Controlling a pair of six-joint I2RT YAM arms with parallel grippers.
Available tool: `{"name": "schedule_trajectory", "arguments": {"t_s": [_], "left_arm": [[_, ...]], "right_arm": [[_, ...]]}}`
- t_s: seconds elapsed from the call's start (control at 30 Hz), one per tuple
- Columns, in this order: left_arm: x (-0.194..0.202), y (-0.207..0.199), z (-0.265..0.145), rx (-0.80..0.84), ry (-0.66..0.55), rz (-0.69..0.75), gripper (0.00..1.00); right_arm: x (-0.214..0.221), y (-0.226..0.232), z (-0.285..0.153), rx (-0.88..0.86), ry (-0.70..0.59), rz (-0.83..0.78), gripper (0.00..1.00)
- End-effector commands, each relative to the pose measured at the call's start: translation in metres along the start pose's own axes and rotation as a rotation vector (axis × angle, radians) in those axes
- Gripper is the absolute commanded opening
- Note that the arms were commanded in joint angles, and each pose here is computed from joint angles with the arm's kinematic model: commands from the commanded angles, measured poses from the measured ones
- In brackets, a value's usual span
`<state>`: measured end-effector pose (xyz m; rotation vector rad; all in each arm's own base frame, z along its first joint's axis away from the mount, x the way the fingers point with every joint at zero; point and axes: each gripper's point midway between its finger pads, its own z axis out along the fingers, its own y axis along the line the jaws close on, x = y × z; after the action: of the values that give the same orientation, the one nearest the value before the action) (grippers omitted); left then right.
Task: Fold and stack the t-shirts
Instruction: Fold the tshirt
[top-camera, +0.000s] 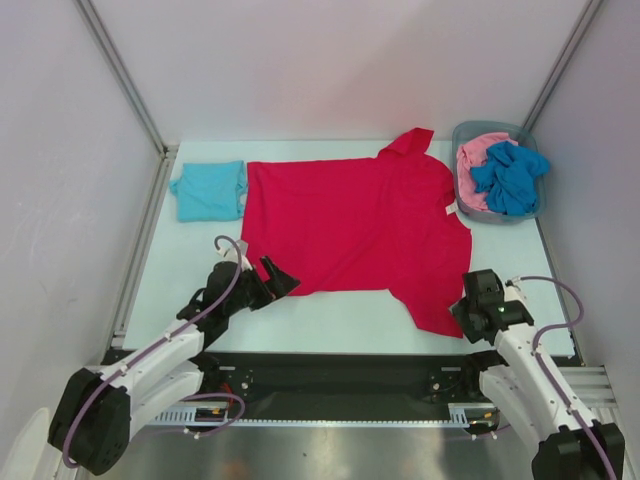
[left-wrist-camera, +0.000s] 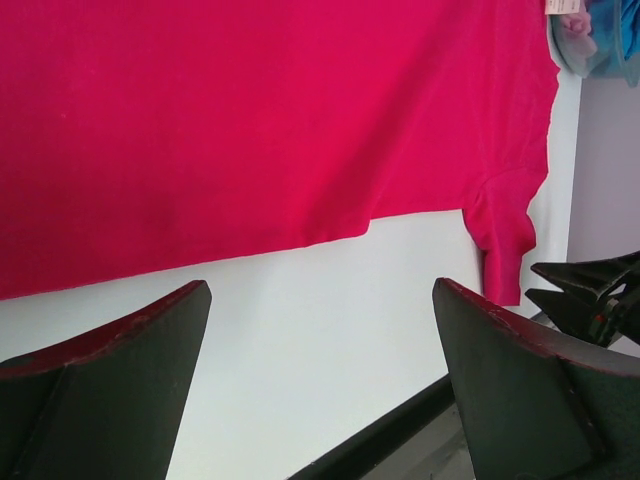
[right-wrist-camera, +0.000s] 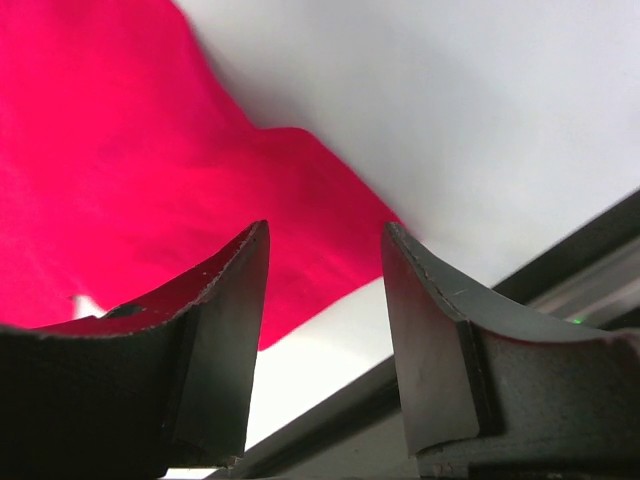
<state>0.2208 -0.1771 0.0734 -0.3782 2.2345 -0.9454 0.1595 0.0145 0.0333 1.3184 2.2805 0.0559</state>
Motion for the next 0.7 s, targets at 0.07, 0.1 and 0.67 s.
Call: {"name": "schedule_trajectory", "arguments": {"t_s": [0.07, 0.1, 0.67], "left_arm": [[-0.015, -0.017, -0.004, 0.039, -0.033, 0.024, 1.00], [-0.015, -0.017, -0.004, 0.039, -0.033, 0.024, 1.00], [-0.014, -0.016, -0.002, 0.034, -0.020, 0.038, 1.00]], "right_arm": [[-0.006, -0.007, -0.001, 0.081, -0.020, 0.013, 0.55], [-0.007, -0.007, -0.001, 0.081, -0.025, 0.016, 0.55], [-0.004, 0.002, 0.015, 0.053, 0.013, 0.047, 0.54]]}}
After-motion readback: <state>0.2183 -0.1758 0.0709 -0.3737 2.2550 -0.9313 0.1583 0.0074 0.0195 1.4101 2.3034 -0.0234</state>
